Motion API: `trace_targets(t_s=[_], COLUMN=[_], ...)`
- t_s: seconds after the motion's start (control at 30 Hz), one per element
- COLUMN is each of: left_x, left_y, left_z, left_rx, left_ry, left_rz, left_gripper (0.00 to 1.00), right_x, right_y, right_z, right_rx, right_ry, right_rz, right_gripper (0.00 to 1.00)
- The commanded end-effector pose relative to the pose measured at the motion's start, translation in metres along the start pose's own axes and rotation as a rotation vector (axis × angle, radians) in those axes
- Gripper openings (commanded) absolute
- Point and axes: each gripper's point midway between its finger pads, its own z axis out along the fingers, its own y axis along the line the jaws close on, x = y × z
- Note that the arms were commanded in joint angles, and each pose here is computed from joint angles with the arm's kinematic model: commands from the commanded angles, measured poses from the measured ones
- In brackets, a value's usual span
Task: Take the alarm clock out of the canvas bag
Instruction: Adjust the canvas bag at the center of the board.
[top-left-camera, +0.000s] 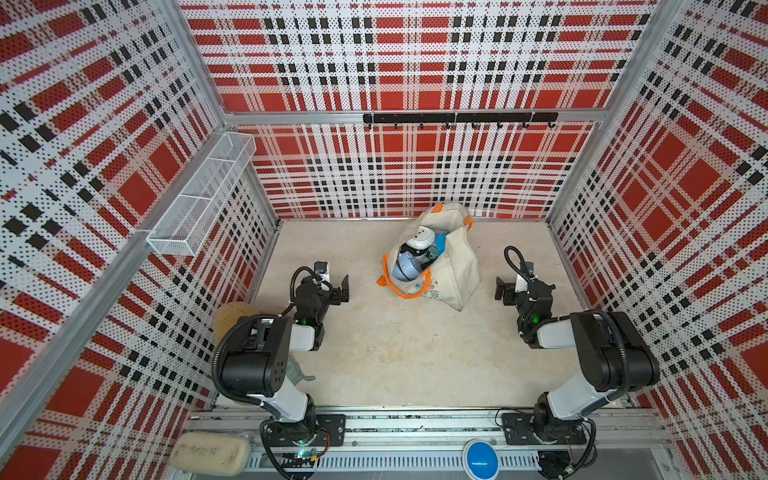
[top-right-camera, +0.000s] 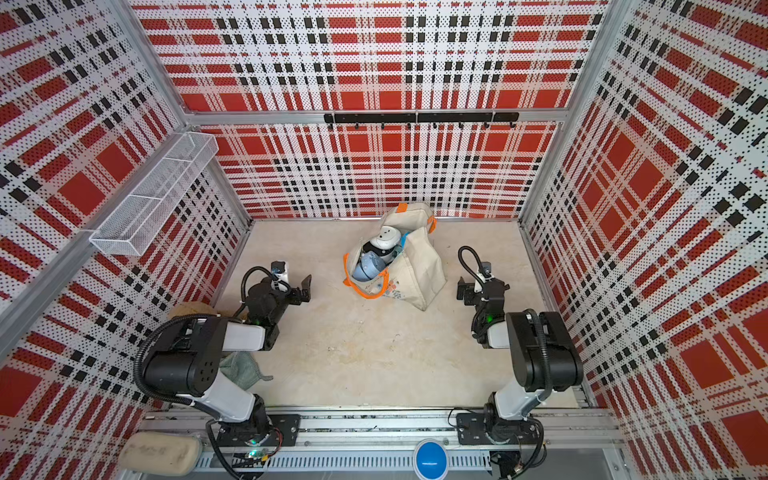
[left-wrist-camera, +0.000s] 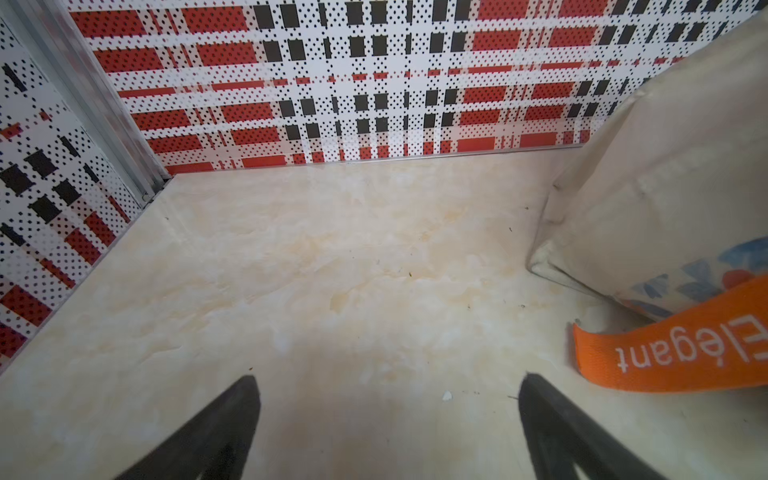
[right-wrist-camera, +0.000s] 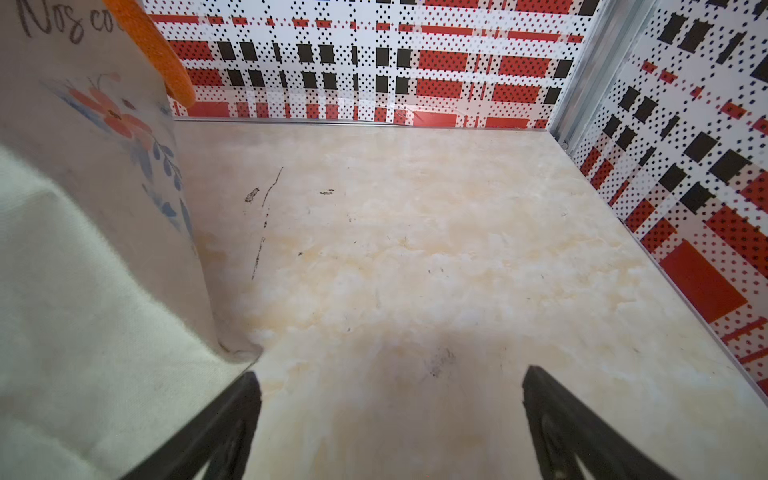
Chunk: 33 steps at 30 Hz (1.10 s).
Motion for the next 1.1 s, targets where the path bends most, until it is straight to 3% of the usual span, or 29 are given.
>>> trace_targets(t_s=[0.0, 1.0, 1.07], left_x=[-0.004, -0.004, -0.007], left_y=[0.003, 0.004, 0.005], left_z=[-0.004, -0.004, -0.006], left_rx=[-0.014, -0.021, -0.023], left_ry=[-0.011, -0.009, -0.026], left_rz=[-0.002, -0.001, -0.010], left_gripper=[0.99, 0.99, 0.99], right_x=[-0.015, -0.015, -0.021], right_y=[-0.001, -0.001, -0.013], right_z=[-0.005, -0.006, -0.011], right_rx=[0.000, -0.005, 0.066], right_ry=[-0.055, -0.058, -0.078], right_rz=[-0.012, -0.011, 0.018], right_gripper=[1.00, 1.00, 1.00])
